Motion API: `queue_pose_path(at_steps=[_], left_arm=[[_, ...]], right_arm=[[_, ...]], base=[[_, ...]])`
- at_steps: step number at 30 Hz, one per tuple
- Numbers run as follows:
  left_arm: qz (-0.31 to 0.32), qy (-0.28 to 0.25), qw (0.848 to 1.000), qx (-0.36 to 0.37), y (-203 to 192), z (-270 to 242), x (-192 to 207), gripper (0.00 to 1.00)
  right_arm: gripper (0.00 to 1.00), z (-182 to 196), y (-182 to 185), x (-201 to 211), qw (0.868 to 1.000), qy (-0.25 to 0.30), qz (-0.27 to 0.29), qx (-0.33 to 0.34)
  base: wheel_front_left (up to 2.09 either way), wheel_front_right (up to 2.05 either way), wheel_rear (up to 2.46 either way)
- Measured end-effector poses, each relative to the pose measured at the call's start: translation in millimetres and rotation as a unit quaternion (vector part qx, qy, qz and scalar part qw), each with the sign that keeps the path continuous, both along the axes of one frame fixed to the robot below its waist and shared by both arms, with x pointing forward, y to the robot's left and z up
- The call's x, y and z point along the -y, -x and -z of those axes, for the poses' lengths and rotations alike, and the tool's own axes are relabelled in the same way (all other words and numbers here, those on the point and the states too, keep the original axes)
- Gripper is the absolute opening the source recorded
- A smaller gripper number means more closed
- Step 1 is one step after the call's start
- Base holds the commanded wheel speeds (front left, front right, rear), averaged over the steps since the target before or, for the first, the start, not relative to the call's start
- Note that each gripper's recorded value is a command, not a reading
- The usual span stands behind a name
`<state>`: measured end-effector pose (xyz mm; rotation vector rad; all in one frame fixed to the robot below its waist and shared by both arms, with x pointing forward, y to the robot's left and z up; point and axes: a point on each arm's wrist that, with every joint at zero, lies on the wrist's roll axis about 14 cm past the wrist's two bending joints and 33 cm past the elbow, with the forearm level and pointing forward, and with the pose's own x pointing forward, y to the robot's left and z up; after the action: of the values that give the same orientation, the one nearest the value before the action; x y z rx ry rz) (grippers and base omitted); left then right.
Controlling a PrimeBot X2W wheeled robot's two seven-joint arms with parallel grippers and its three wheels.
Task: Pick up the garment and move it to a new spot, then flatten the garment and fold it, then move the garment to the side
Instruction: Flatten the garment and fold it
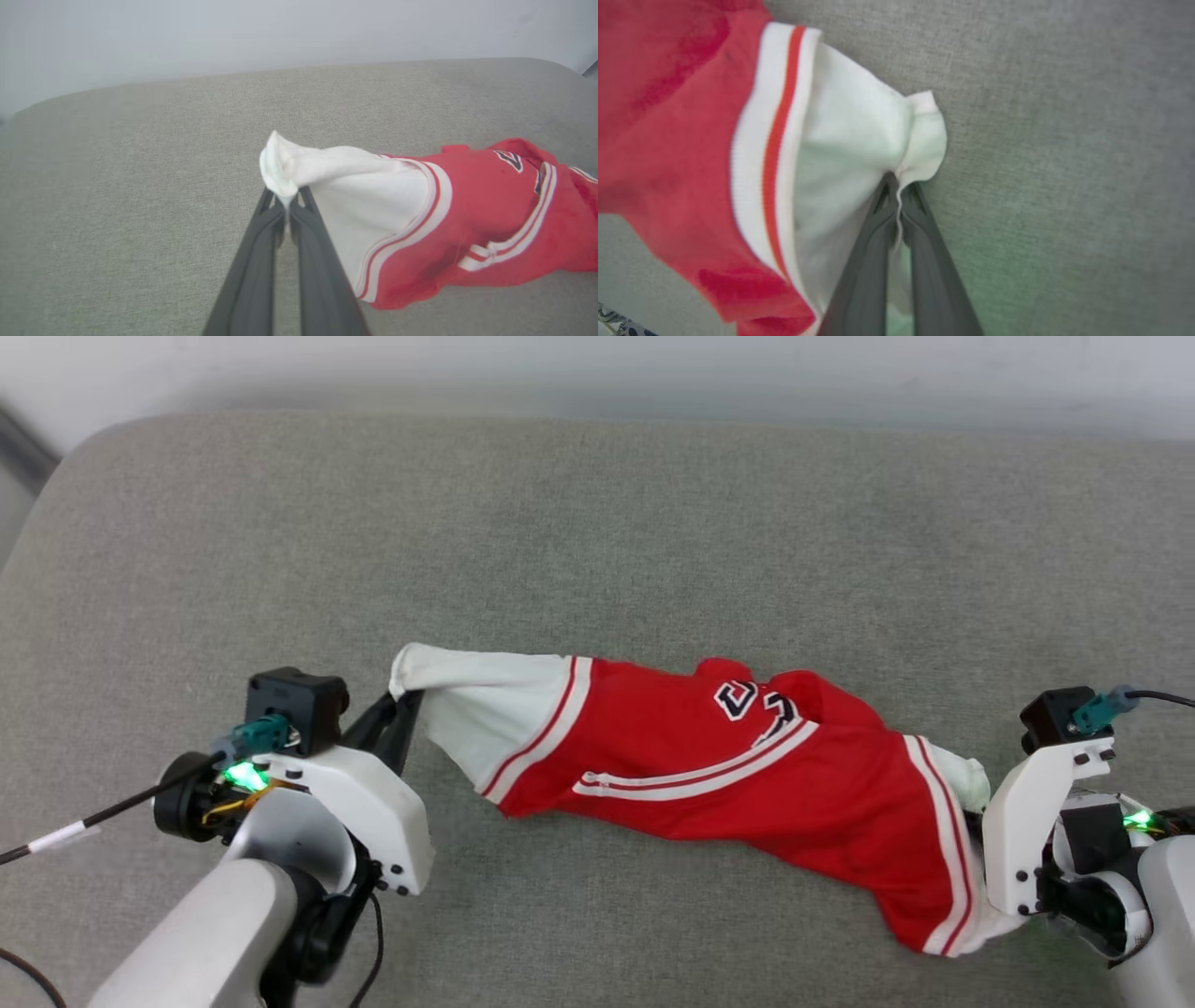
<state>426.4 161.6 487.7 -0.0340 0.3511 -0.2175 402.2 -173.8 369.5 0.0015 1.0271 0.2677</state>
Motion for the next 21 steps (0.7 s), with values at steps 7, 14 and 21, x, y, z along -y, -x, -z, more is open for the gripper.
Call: queue_pose_path(at_steps=[7,14,21], left_arm=[[-0.002,-0.011,0.994,0.104,-36,-75,-7,0.00],[0.014,-0.025,0.984,0.176,-77,-145,5,0.00],[0.012,-0.032,0.973,0.229,-135,-200,10,0.00]], right_arm=[[0.00,-108,-57,22,0.976,0.020,0.025,0.214],[0.00,-194,-95,30,0.939,0.032,0.040,0.340],[0.00,-264,-150,28,0.896,0.033,0.045,0.440]], base=[[0.00,0.00,0.00],[0.00,0.00,0.00],[0.00,0.00,0.00]])
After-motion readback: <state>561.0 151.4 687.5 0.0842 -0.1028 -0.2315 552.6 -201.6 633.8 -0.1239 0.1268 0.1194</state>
